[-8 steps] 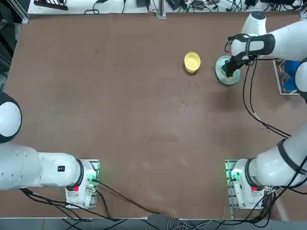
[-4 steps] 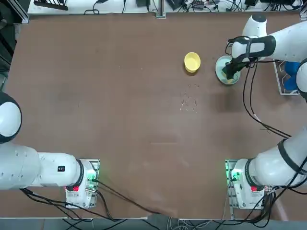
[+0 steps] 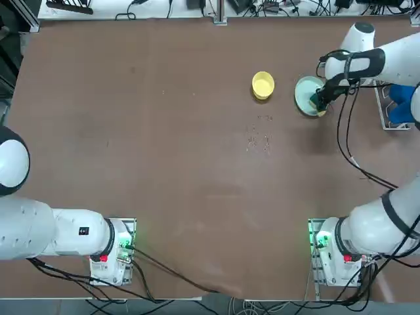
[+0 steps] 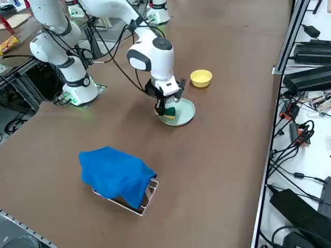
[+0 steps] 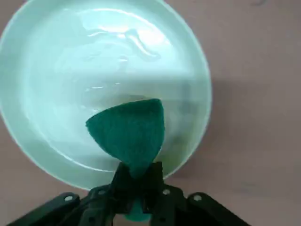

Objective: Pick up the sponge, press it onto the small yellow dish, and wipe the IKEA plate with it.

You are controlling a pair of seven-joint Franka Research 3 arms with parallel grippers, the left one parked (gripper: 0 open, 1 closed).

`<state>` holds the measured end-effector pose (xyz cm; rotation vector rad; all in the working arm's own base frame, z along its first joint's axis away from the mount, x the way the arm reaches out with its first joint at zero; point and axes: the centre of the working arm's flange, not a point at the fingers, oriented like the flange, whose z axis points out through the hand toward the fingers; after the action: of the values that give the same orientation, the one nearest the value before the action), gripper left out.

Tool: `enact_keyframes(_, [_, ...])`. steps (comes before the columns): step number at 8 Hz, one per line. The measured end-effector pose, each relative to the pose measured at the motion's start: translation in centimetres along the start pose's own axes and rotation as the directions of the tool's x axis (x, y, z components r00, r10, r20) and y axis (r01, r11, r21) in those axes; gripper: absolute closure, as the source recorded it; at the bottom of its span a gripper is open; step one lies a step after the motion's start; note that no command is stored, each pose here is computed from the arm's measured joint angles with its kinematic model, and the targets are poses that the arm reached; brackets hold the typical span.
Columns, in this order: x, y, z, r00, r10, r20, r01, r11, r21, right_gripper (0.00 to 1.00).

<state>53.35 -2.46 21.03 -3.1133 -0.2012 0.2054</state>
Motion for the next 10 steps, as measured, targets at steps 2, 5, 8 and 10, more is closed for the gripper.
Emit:
enact_keyframes(2, [0.4,1.9,-0.2,0.999,-0.035,-0.033,0.035,0.999,-0.002,0.9])
enact_keyframes(5, [3.1,2.4,0.0,0.996,-0.057,-0.062,0.057,0.998,-0.005,0.9])
enact_keyframes(8, [6.6,2.0,0.5,0.993,-0.075,-0.092,0.075,0.997,-0.004,0.9])
enact_keyframes(10, [7.9,0.6,0.4,0.99,-0.089,-0.105,0.089,0.996,-0.006,0.9])
